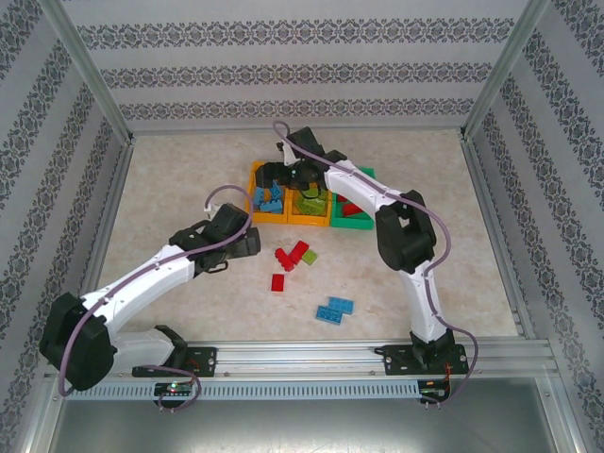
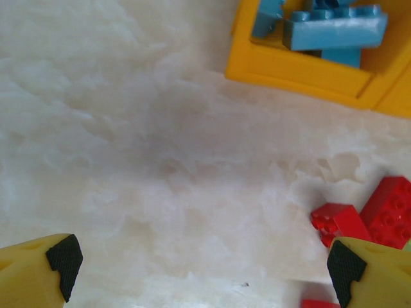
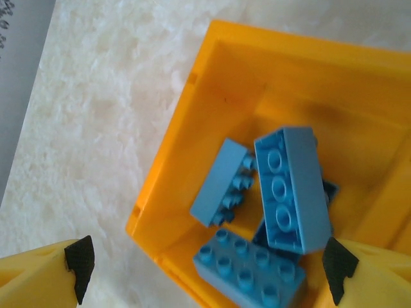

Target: Sort the legos into containers by color

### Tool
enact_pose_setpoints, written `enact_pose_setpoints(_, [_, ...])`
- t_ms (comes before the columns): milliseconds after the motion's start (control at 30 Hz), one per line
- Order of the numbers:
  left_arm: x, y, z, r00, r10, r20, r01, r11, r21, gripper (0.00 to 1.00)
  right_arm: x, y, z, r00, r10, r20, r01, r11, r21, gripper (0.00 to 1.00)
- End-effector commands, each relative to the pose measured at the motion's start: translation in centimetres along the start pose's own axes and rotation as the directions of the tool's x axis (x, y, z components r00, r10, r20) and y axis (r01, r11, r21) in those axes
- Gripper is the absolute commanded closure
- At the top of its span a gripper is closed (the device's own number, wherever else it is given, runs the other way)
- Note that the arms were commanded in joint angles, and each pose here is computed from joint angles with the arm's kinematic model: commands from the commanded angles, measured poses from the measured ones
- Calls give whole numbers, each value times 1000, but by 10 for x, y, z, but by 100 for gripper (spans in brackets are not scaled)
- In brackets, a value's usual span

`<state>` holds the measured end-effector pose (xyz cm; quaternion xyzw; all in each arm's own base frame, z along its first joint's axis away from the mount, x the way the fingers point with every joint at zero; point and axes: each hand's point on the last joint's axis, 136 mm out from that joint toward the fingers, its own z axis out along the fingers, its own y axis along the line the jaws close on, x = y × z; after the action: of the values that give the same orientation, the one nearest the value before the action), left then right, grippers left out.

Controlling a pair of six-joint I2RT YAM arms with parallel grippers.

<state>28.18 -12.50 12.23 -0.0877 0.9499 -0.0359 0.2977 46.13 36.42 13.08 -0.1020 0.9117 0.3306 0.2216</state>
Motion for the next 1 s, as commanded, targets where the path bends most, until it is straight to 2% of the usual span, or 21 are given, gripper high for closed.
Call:
enact_pose_setpoints(0, [2, -6, 3, 1000, 23, 12, -23, 1000, -6, 0, -10, 25, -43, 992, -101, 73, 104, 994, -38, 6])
enact_pose_setpoints(133, [5, -13, 6, 1000, 0, 12, 0, 999, 37, 0, 15, 14, -73, 973, -219, 68, 218, 976, 31, 6])
enact_pose_setpoints(233, [5, -22, 8, 1000, 12, 9, -12, 997, 77, 0, 48, -5, -90, 961, -276, 27, 273, 958, 89, 6])
enact_pose_setpoints(333, [4, -16, 9, 1000, 18, 0, -18, 1000, 24, 0, 81, -20, -103, 957, -291, -15, 291, 949, 122, 11])
enact_pose_setpoints(433, [4, -6, 10, 999, -23, 26, 23, 1000, -11, 0, 114, -19, -106, 952, -299, -70, 305, 946, 108, 17])
enact_pose_setpoints(633, [6, 18, 12, 986, -162, 30, 163, 986, -34, 0, 166, -3, -78, 899, -386, -207, 418, 898, 139, 21])
enact_pose_setpoints(967, [17, 40, 10, 984, -179, 11, 180, 979, -94, 0, 198, 8, -29, 836, -436, -332, 501, 854, 141, 27])
